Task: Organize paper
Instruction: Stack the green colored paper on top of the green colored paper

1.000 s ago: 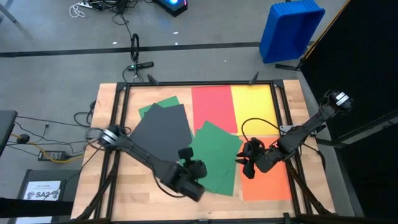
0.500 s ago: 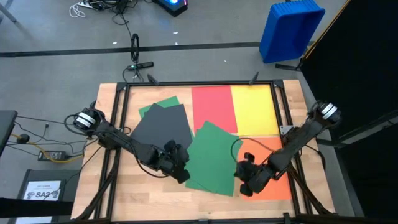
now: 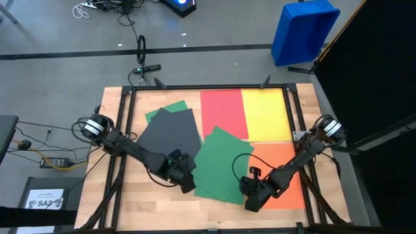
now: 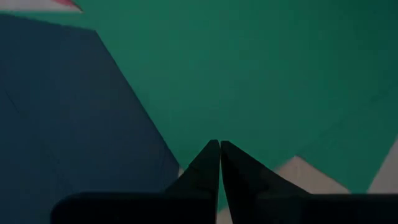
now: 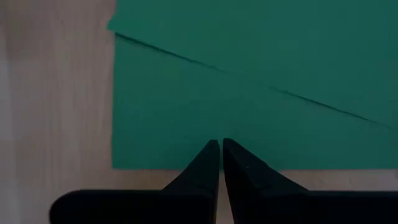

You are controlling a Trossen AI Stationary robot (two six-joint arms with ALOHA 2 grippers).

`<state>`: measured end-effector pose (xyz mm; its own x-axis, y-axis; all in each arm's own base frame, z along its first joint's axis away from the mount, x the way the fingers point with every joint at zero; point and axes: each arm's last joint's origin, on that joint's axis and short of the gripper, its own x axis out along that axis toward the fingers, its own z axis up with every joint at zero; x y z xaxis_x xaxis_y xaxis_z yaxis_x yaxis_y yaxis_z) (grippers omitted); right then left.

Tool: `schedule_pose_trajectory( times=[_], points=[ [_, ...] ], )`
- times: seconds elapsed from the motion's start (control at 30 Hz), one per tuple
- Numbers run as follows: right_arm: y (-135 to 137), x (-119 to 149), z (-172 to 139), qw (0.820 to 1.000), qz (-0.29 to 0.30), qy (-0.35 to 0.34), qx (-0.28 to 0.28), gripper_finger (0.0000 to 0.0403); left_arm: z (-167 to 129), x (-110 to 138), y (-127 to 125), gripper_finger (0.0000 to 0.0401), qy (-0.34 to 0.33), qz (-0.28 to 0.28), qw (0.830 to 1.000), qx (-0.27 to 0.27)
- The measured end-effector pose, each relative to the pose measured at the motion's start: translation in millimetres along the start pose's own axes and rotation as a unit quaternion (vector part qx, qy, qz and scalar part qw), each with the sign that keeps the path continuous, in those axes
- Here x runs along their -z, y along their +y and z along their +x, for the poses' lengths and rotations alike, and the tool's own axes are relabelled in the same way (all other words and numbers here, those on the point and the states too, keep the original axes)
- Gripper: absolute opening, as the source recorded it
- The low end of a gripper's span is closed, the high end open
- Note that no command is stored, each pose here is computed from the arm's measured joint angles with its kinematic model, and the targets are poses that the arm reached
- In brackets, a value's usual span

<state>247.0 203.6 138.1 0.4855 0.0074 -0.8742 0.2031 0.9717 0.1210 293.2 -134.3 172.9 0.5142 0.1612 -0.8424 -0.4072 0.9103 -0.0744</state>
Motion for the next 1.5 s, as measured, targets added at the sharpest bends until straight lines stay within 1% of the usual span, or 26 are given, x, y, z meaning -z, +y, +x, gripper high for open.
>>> schedule_pose_trajectory(
  times=[0.23,0.43,0.53,0.73,0.9,0.97,1.03,1.23,1.37,1.5],
  points=[
    [-3,-4,2,1.0,0.007,0.0,0.003,0.0,3,3,-2,0.0,0.008,0.004,1.0,0.005],
    [-7,-8,3,1.0,0.015,-0.001,0.007,0.0,14,22,11,0.0,0.03,-0.024,0.999,-0.016],
    [-7,-8,4,1.0,0.016,-0.002,0.008,0.0,17,25,11,0.0,0.022,-0.038,0.999,-0.006],
    [-9,-10,7,1.0,0.019,0.0,0.012,0.0,22,27,10,0.0,0.025,-0.04,0.999,0.001],
    [-8,-8,22,1.0,0.022,0.013,0.011,0.0,30,28,0,0.0,0.027,-0.051,0.997,0.045],
    [-7,-8,25,1.0,0.024,0.014,0.005,0.0,29,29,-6,0.0,0.03,-0.052,0.996,0.069],
    [-7,-8,25,1.0,0.025,0.014,0.004,0.0,27,30,-11,0.0,0.032,-0.048,0.995,0.08],
    [-8,-9,18,1.0,0.026,0.016,-0.005,0.0,17,41,-22,0.0,0.064,-0.049,0.993,0.085],
    [-8,-10,16,0.999,0.027,0.019,-0.009,0.0,12,50,-28,0.0,0.07,-0.05,0.992,0.089],
    [-8,-10,16,0.999,0.031,0.023,-0.011,0.0,11,52,-31,0.0,0.07,-0.05,0.992,0.097]
  ],
)
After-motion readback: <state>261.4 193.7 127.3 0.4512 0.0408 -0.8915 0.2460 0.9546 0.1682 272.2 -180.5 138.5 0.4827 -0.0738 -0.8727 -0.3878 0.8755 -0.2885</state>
